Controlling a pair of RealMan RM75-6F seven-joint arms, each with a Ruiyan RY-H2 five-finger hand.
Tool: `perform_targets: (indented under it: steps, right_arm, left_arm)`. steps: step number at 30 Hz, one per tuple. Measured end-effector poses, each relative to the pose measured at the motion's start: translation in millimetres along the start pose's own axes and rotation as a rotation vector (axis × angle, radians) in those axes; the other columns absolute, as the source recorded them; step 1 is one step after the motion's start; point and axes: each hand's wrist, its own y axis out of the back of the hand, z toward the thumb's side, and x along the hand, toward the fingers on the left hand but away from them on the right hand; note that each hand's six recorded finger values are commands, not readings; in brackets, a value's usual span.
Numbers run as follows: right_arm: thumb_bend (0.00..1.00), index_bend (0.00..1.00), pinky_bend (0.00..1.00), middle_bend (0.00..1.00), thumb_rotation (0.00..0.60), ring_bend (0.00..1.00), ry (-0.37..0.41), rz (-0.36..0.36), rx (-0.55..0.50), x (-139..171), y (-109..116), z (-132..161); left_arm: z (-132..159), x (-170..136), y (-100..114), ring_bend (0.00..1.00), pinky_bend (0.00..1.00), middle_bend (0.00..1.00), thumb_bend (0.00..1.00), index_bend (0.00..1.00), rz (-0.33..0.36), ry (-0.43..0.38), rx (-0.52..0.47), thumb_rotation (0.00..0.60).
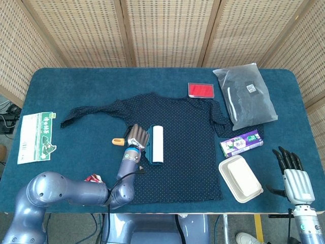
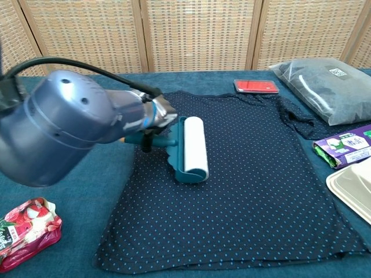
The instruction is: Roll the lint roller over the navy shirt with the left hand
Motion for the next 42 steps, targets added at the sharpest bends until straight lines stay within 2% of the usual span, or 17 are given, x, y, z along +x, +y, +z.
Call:
perform_targets:
  steps: [8,14,21,29,31,34,38,40,42]
  right_arm:
    - [0.13,0.00,0.00,0.00,0.600,0.00,-0.011,-0.011,-0.009,-1.1,4.4,-4.5]
    - [0.13,0.00,0.00,0.00,0.600,0.00,-0.008,-0.014,-0.009,-0.3,5.7,-4.3]
    - [0.13,0.00,0.00,0.00,0.600,0.00,-0.004,-0.012,-0.005,0.7,4.9,-2.9]
    - [0.13,0.00,0.00,0.00,0.600,0.00,0.018,-0.004,0.011,3.2,0.8,4.8]
    - [0.13,0.00,0.00,0.00,0.600,0.00,0.022,-0.006,0.014,3.8,0.5,6.3]
    - [0.13,0.00,0.00,0.00,0.600,0.00,0.027,-0.006,0.017,4.6,0.0,8.5]
    - [0.13,0.00,0.00,0.00,0.600,0.00,0.036,-0.006,0.024,5.6,-0.7,11.3]
    - [0.13,0.00,0.00,0.00,0.600,0.00,0.038,-0.007,0.026,6.0,-1.0,12.4]
    - [0.13,0.00,0.00,0.00,0.600,0.00,0.039,-0.008,0.028,6.4,-1.2,13.1]
  left_arm:
    - [36.7,-4.9,30.0,0.74,0.68,0.90,0.65,0.89,0.029,-0.035,-0.025,0.600]
    - [38.4,-7.6,31.8,0.74,0.68,0.90,0.65,0.89,0.033,-0.033,-0.023,0.600]
    - [15.1,-10.2,13.7,0.74,0.68,0.90,0.65,0.89,0.022,-0.009,-0.015,0.600]
    - [-39.9,-14.2,-25.6,0.73,0.67,0.90,0.64,0.89,0.005,0.050,-0.039,0.600]
    - [-55.0,-16.2,-32.6,0.72,0.65,0.87,0.63,0.88,0.013,0.066,-0.053,0.600]
    - [-77.6,-19.0,-40.7,0.65,0.58,0.78,0.55,0.85,0.033,0.090,-0.083,0.600]
    - [-101.4,-21.8,-49.3,0.57,0.53,0.66,0.49,0.77,0.071,0.113,-0.133,0.600]
    - [-111.6,-22.8,-54.7,0.51,0.49,0.57,0.48,0.67,0.092,0.121,-0.160,0.600]
    - [-120.1,-23.3,-60.2,0.37,0.42,0.39,0.42,0.59,0.109,0.127,-0.179,0.600]
